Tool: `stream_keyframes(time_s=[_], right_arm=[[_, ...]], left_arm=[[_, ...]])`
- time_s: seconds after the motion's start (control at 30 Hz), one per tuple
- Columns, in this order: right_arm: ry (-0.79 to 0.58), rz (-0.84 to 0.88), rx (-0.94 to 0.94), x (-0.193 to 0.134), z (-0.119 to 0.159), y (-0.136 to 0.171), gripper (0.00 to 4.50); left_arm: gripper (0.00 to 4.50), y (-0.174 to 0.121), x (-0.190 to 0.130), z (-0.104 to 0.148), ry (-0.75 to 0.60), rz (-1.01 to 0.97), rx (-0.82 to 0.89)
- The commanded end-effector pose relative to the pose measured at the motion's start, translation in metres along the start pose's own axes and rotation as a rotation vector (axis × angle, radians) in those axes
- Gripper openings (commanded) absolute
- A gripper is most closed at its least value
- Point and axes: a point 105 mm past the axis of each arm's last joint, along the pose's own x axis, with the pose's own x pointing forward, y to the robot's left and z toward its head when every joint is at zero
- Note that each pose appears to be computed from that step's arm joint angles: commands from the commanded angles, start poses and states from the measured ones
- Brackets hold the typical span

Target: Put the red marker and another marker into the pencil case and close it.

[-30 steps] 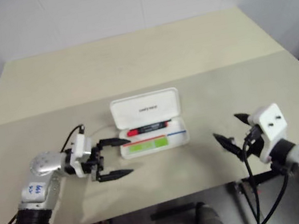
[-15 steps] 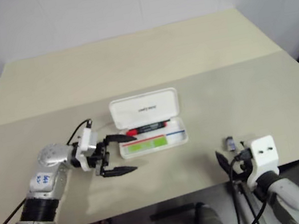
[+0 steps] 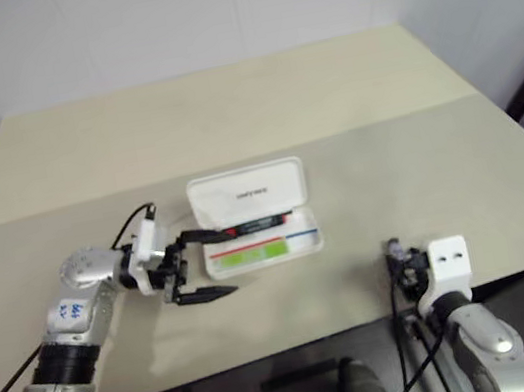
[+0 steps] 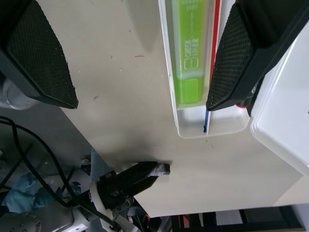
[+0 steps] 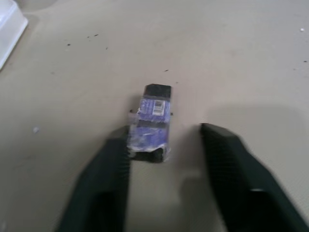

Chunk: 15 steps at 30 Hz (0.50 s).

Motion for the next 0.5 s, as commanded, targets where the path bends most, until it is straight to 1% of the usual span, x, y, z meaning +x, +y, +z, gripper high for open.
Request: stream_keyframes(time_s=[0.03, 0.1, 0.2, 0.27, 0.4, 0.47, 0.5], right_arm=[[-0.002, 0.027, -0.005, 0.005, 0.003, 0.003, 1.08], [-0.012, 0.055, -0.008, 0.007, 0.006, 0.006, 0.39], [-0.045, 0.151, -0.071, 0.011, 0.018, 0.014, 0.34], [-0.067, 0.253, -0.147, 0.013, 0.029, 0.018, 0.34], [-0.114, 0.499, -0.296, 0.017, 0.055, 0.026, 0.34], [-0.12, 0.583, -0.339, 0.018, 0.062, 0.027, 0.34], [-0.124, 0.672, -0.378, 0.018, 0.067, 0.031, 0.34]], left_arm=[[4.5, 0.007, -0.005, 0.008, -0.007, 0.036, 0.049], [4.5, 0.007, -0.004, 0.008, -0.007, 0.043, 0.052], [4.5, 0.007, -0.005, 0.008, -0.009, 0.055, 0.055], [4.5, 0.006, -0.007, 0.008, -0.007, 0.067, 0.057], [4.5, 0.005, -0.012, 0.007, 0.001, 0.093, 0.06], [4.5, 0.005, -0.014, 0.007, 0.004, 0.1, 0.06], [4.5, 0.004, -0.015, 0.007, 0.008, 0.107, 0.062]])
